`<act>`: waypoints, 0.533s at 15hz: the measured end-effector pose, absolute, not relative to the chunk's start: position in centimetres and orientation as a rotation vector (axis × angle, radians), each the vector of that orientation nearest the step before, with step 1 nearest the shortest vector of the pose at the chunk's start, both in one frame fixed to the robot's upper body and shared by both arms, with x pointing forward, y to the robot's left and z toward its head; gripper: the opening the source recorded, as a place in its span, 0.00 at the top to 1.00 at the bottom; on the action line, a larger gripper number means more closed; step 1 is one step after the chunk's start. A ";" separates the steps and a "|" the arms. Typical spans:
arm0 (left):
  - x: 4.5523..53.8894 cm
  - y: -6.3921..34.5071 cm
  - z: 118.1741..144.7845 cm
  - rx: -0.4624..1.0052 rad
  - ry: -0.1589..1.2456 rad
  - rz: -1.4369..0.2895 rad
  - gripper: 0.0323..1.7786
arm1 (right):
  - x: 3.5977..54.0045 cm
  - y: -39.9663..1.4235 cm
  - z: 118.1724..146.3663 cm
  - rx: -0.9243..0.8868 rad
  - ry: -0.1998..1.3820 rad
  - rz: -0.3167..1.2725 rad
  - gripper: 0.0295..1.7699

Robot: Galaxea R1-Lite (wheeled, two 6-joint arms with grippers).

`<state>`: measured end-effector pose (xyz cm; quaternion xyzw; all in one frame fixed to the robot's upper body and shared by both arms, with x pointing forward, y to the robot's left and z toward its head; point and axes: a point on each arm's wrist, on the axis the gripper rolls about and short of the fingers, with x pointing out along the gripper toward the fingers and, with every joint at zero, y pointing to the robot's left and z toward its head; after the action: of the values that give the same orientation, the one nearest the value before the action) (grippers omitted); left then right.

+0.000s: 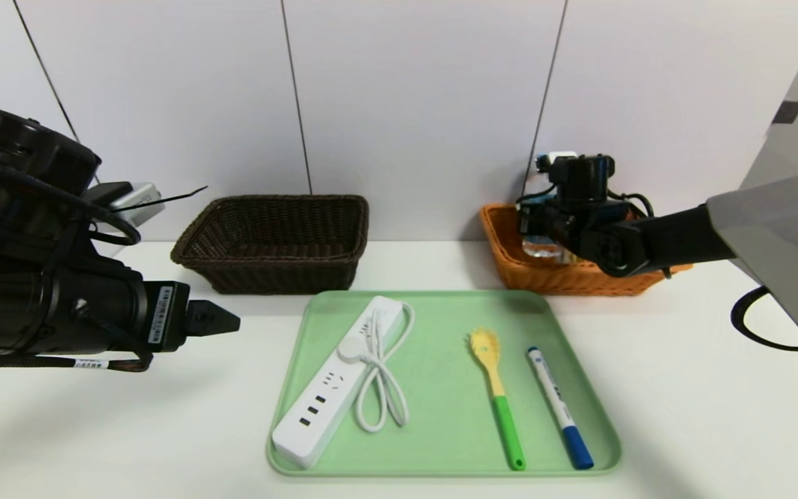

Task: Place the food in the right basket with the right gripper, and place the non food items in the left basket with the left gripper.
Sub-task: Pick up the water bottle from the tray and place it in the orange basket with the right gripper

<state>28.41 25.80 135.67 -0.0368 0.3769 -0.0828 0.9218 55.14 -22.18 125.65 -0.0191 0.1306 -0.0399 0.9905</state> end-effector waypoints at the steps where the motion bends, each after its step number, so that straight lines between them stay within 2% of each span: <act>1: 28.5 25.8 135.6 -0.075 0.776 -0.169 0.05 | 55.4 -22.1 125.4 -0.038 0.263 -0.079 0.52; 3: 28.6 25.7 135.5 -0.073 0.781 -0.168 0.05 | 55.8 -21.9 125.1 -0.038 0.260 -0.087 0.50; 8: 28.8 25.6 135.4 -0.070 0.789 -0.167 0.05 | 56.4 -21.8 124.2 -0.044 0.268 -0.101 0.28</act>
<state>28.84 25.63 135.36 -0.0338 0.3836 -0.0814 0.9193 56.39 -21.83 124.19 -0.0218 0.1334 -0.0502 0.9896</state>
